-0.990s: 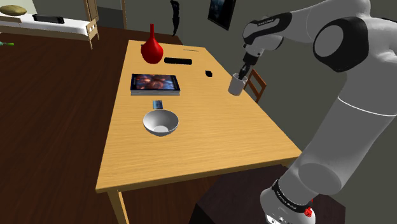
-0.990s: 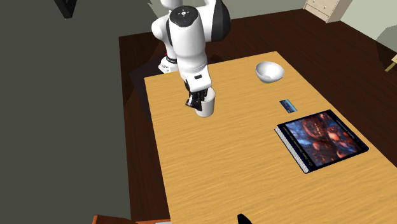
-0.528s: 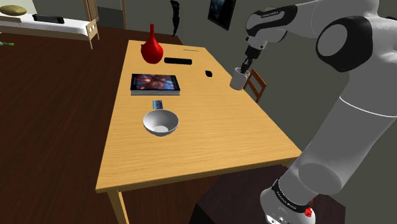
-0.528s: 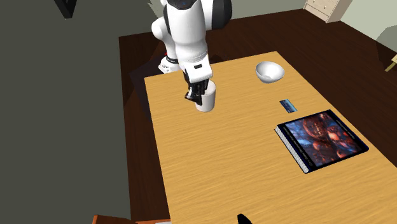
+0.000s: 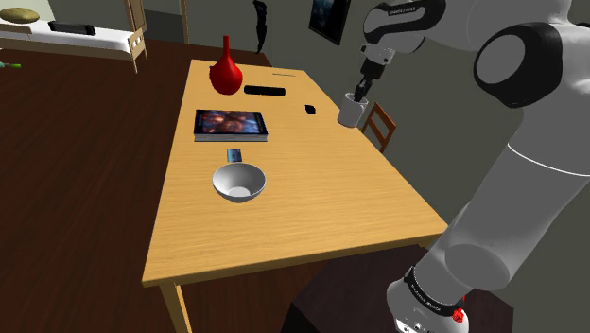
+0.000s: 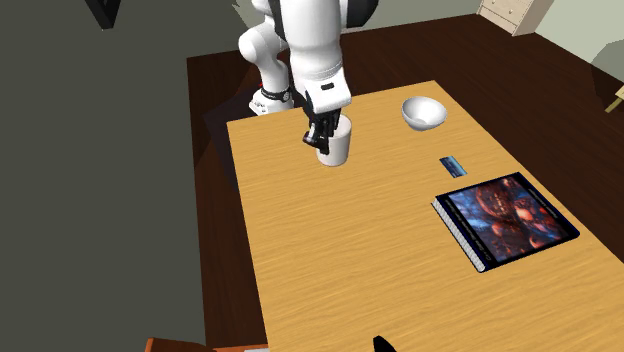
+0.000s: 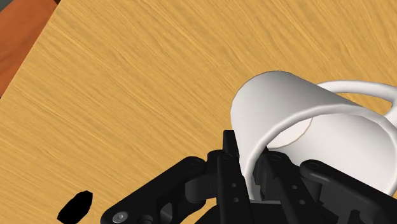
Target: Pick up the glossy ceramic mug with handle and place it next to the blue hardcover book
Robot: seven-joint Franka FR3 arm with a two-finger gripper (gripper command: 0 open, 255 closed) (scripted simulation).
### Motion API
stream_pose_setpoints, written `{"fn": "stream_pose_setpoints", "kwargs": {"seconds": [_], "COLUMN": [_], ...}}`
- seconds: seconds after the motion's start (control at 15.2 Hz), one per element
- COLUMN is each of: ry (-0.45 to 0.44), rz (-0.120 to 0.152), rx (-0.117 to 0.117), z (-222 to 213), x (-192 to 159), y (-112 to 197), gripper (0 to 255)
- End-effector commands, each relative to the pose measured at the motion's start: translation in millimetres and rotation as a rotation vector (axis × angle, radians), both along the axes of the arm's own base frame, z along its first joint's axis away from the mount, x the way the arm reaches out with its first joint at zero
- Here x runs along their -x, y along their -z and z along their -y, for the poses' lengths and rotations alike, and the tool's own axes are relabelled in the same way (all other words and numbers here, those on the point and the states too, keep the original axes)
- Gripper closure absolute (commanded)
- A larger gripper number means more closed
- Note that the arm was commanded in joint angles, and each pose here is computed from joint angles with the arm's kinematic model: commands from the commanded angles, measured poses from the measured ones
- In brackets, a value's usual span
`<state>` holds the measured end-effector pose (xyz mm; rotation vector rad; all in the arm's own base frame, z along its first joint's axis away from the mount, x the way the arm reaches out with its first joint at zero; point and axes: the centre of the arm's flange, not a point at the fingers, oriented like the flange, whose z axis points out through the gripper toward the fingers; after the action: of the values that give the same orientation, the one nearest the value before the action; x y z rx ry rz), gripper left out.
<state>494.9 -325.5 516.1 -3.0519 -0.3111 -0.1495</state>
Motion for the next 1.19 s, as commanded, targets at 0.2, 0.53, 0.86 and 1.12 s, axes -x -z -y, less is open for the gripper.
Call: {"fn": "stream_pose_setpoints", "kwargs": {"seconds": [0.2, 0.53, 0.86, 1.12], "ry": [0.001, 0.001, 0.001, 0.001], "rz": [0.0, 0.0, 0.0, 0.0], "rx": [0.0, 0.0, 0.0, 0.0], "z": [-58, -116, -174, -221], "x": [-29, -59, -90, -114], "y": [7, 14, 21, 27], "gripper": [255, 255, 255, 255]}}
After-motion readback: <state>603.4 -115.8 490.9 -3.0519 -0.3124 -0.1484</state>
